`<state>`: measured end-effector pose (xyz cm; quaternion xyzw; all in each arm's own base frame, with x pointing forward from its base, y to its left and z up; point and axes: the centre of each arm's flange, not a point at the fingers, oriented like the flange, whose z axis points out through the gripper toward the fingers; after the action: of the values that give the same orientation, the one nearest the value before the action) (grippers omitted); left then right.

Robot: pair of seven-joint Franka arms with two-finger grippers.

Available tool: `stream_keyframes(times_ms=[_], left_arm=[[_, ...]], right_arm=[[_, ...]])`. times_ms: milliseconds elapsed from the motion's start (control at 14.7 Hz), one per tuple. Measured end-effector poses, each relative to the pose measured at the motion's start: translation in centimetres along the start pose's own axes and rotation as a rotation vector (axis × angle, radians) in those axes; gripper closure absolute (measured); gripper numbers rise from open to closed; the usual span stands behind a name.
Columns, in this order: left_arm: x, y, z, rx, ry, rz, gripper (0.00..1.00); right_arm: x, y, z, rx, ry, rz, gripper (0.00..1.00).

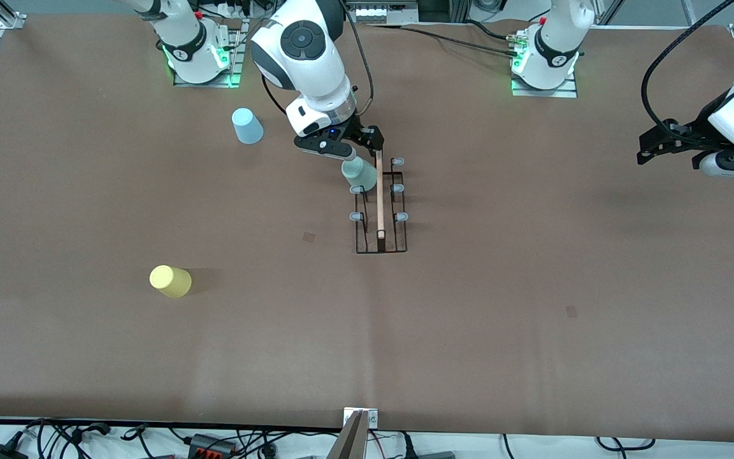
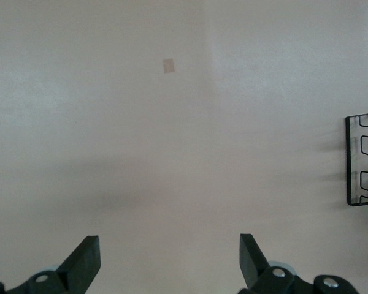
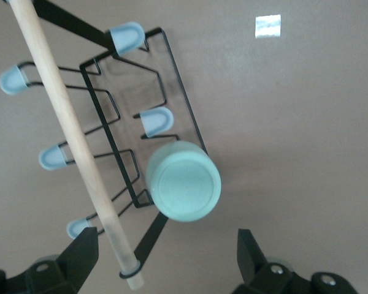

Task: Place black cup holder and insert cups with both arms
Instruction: 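Lower the teal cup onto a rack peg and open the right gripper, then move the right gripper to the yellow cup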

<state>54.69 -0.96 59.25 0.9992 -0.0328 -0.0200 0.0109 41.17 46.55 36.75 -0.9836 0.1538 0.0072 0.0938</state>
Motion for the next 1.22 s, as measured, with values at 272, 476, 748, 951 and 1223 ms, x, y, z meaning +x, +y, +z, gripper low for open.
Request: stream_keyframes(times_ms=[272, 476, 748, 951, 1223], left_arm=[[0.0, 0.0, -0.5, 0.001, 0.011, 0.0, 0.0], [0.0, 0.0, -0.6, 0.001, 0.013, 0.001, 0.0], [0.0, 0.1, -0.6, 0.001, 0.009, 0.002, 0.0], [0.0, 0.1, -0.6, 0.001, 0.009, 0.003, 0.0], [0.0, 0.1, -0.6, 0.001, 0.009, 0.002, 0.0]], right_arm=[[5.7, 1.8, -3.6, -0.015, 0.03, -0.045, 0.0], [13.3, 6.8, -6.9, -0.026, 0.068, -0.117, 0.0], [23.3, 16.6, -8.8, -0.055, 0.096, -0.23, 0.0], [28.8, 24.4, -9.3, -0.078, 0.093, -0.324, 0.0], [33.0, 32.1, -6.8, -0.081, 0.058, -0.392, 0.0]])
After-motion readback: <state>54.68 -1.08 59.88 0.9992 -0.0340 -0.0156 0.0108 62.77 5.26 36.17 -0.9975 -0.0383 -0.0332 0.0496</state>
